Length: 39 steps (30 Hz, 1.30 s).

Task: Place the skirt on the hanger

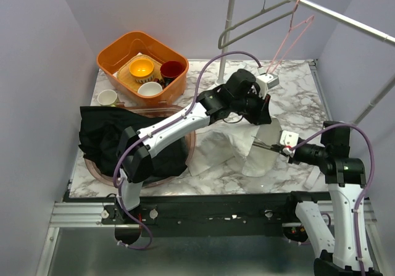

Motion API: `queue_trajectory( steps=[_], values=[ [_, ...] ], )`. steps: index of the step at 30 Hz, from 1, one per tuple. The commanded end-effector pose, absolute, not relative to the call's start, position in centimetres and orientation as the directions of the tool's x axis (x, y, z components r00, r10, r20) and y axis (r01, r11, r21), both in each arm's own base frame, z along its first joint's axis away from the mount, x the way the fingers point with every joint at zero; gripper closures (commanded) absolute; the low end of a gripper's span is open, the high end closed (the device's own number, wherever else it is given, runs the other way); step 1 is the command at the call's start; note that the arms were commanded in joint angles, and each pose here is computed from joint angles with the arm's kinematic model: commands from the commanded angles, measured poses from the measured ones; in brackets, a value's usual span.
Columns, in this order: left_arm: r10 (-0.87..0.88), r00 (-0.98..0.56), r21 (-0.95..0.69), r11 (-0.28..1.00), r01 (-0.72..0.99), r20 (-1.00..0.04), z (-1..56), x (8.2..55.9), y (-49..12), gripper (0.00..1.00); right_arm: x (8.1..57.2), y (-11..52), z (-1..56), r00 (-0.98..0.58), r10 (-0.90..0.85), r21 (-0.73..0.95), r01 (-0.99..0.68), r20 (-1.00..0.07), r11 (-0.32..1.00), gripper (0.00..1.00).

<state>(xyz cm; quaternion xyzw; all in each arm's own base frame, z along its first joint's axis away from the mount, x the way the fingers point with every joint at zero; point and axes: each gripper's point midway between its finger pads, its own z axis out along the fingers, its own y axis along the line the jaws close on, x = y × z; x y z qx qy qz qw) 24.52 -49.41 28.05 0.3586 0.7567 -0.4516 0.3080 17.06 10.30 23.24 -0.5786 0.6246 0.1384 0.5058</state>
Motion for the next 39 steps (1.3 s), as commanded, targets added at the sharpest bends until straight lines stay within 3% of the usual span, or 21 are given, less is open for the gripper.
queue_trajectory(
  steps=[1, 3, 5, 6, 12, 14, 15, 20, 23, 24, 27, 34, 39],
  values=[
    [0.164, -0.613, -0.558, 0.285, 0.780, -0.773, 29.6, 25.4, -49.2, 0.68, 18.0, 12.3, 24.2, 0.212, -0.445, -0.370, -0.877, -0.870, 0.305, 0.99],
    [0.119, -0.631, -0.576, 0.309, 0.757, -0.766, 29.2, 26.6, -47.4, 0.49, 18.2, 12.5, 23.7, 0.181, -0.421, -0.331, -0.889, -0.889, 0.317, 0.99],
    [0.108, -0.652, -0.592, 0.330, 0.736, -0.751, 27.7, 27.1, -46.0, 0.41, 18.8, 12.8, 23.2, 0.179, -0.398, -0.316, -0.896, -0.900, 0.312, 0.99],
    [0.083, -0.637, -0.583, 0.325, 0.744, -0.766, 28.7, 27.3, -45.1, 0.32, 19.0, 12.9, 23.1, 0.159, -0.378, -0.289, -0.903, -0.912, 0.318, 0.99],
    [0.017, -0.525, -0.467, 0.432, 0.772, -0.851, 31.3, 29.9, -38.5, 0.15, 21.7, 12.9, 22.9, 0.092, -0.347, -0.221, -0.909, -0.933, 0.353, 0.99],
    [0.052, -0.436, -0.360, 0.480, 0.800, -0.899, 31.7, 30.6, -36.3, 0.11, 22.5, 12.9, 22.4, 0.055, -0.339, -0.182, -0.917, -0.939, 0.355, 0.99],
    [0.090, -0.388, -0.295, 0.503, 0.812, -0.917, 32.2, 30.0, -34.8, 0.04, 22.8, 12.9, 22.5, 0.039, -0.336, -0.166, -0.919, -0.941, 0.358, 0.99],
    [0.399, -0.077, 0.079, 0.360, 0.930, -0.914, 27.7, 26.9, -30.7, 0.02, 22.7, 12.9, 22.1, 0.004, -0.338, -0.125, -0.933, -0.941, 0.336, 0.99],
    [0.461, 0.059, 0.178, 0.220, 0.959, -0.885, 25.3, 24.3, -29.7, 0.03, 21.7, 13.1, 21.9, 0.024, -0.354, -0.141, -0.941, -0.935, 0.308, 0.99],
    [0.472, 0.180, 0.273, 0.137, 0.952, -0.863, 25.3, 23.5, -29.9, 0.02, 21.6, 13.0, 21.9, 0.048, -0.369, -0.166, -0.940, -0.928, 0.297, 0.99],
    [0.501, 0.286, 0.361, 0.056, 0.931, -0.816, 23.9, 23.1, -30.4, 0.02, 20.6, 13.2, 21.7, 0.066, -0.400, -0.184, -0.947, -0.914, 0.265, 0.99],
    [0.557, 0.358, 0.378, -0.084, 0.922, -0.749, 22.1, 22.6, -33.5, 0.05, 19.4, 14.2, 21.5, 0.104, -0.459, -0.218, -0.955, -0.882, 0.201, 0.99],
    [0.578, 0.295, 0.273, -0.127, 0.954, -0.761, 20.6, 21.8, -35.5, 0.22, 19.2, 15.0, 21.9, 0.117, -0.449, -0.215, -0.961, -0.886, 0.173, 0.99]
  ],
)
